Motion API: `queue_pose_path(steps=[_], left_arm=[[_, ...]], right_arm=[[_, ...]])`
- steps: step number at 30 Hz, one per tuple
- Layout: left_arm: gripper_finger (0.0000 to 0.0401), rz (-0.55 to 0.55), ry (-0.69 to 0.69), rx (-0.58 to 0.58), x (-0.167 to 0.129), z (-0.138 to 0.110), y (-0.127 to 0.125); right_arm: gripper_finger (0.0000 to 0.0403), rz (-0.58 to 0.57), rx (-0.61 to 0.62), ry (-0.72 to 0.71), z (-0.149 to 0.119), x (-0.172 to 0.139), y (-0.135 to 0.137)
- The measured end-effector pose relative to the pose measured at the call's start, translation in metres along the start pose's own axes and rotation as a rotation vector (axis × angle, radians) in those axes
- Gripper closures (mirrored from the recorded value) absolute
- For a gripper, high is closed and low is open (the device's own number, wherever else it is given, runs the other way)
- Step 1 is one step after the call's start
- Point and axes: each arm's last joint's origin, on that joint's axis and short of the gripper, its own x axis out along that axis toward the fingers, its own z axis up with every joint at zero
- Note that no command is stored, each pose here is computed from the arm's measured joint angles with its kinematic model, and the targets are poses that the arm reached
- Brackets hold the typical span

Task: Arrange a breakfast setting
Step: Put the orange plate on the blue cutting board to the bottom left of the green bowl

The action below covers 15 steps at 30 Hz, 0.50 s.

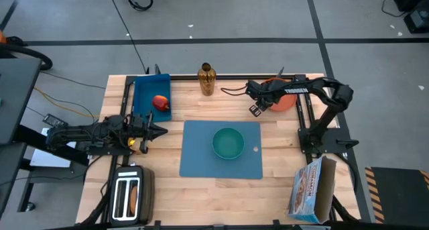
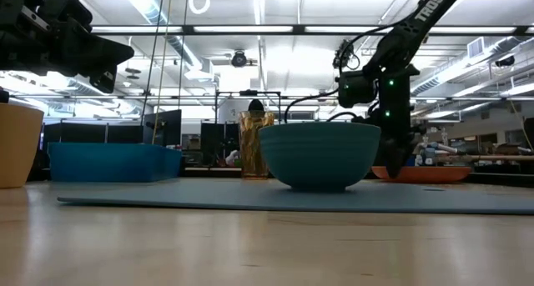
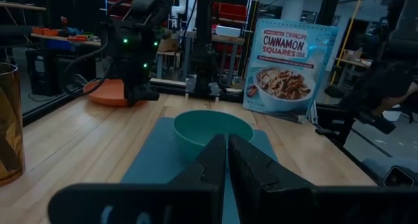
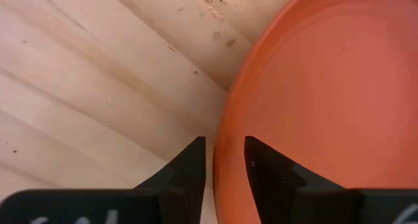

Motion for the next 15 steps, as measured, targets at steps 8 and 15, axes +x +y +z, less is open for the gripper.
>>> queue_pose_path(steps=[8, 15], left_arm=[[0.0376, 0.000, 0.000, 0.000, 0.000, 0.000, 0.000], [0.0376, 0.000, -0.002, 0.000, 0.000, 0.000, 0.000]], right_arm=[[0.0356, 0.011, 0.016, 0.011, -0.001, 0.000, 0.000], [0.0389, 0.015, 0.014, -0.010, -0.003, -0.010, -0.001]])
